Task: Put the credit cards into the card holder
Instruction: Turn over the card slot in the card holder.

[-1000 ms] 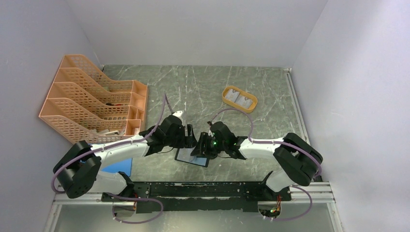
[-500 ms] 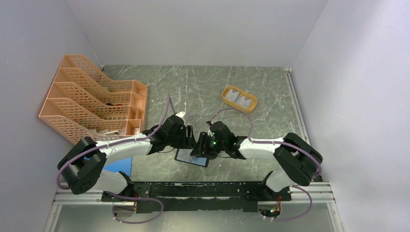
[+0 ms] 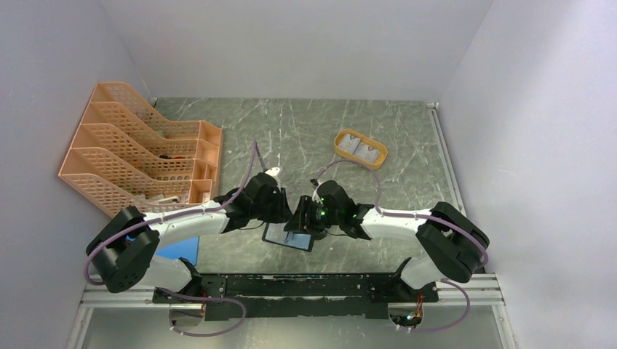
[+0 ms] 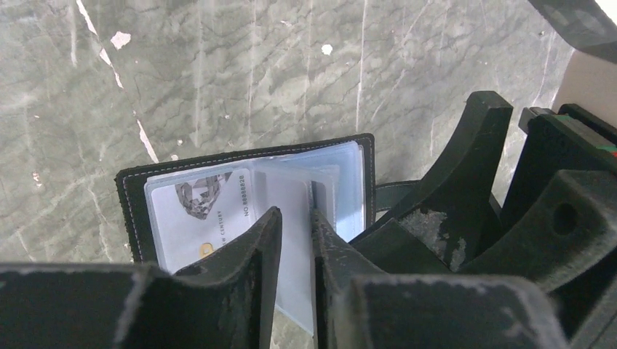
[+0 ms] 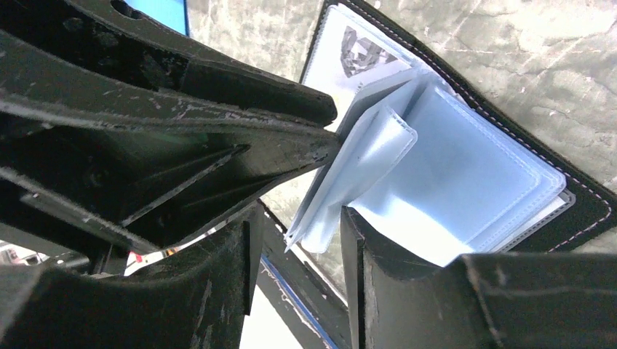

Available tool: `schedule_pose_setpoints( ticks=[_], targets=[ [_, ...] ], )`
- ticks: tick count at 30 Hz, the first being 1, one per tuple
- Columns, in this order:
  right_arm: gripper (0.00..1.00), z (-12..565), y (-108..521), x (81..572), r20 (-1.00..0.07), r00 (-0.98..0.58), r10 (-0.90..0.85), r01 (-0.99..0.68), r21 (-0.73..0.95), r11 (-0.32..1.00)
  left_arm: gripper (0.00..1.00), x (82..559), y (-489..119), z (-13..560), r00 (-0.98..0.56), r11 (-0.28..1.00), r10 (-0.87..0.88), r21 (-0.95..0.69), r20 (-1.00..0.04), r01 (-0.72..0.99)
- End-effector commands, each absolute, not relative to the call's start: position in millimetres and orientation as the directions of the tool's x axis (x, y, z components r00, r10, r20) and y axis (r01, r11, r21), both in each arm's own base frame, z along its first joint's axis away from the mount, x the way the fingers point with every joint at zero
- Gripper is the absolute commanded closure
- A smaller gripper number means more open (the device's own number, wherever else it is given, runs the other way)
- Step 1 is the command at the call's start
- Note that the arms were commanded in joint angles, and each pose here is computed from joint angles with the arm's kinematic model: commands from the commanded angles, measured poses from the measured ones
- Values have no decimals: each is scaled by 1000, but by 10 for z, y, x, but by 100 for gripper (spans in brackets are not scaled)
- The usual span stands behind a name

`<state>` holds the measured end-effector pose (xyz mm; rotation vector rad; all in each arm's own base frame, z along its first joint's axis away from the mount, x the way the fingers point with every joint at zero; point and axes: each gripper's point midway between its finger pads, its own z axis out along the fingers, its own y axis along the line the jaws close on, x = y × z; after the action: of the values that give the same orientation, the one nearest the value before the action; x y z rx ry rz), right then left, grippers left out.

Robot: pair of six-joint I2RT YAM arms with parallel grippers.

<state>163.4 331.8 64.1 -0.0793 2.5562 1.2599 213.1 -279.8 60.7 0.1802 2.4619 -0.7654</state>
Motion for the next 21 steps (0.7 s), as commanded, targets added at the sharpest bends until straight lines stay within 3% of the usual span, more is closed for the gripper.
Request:
schedule_pose_setpoints(
  ticks=[1,9,21],
  targets=[
    [53,860,3387,1688,-335,-938,90,-225,785,577,78,2170,-2717,583,-834,853,-18,-444,-552,275],
    [52,838,3283,1662,-340,-934,108,-213,773,598,93,2148,-2670,511,-841,864,-5,-426,-541,269],
    [54,642,2904,1691,-341,-917,208,-103,704,703,95,2168,-2617,478,-836,879,-5,-401,-549,258]
  ],
)
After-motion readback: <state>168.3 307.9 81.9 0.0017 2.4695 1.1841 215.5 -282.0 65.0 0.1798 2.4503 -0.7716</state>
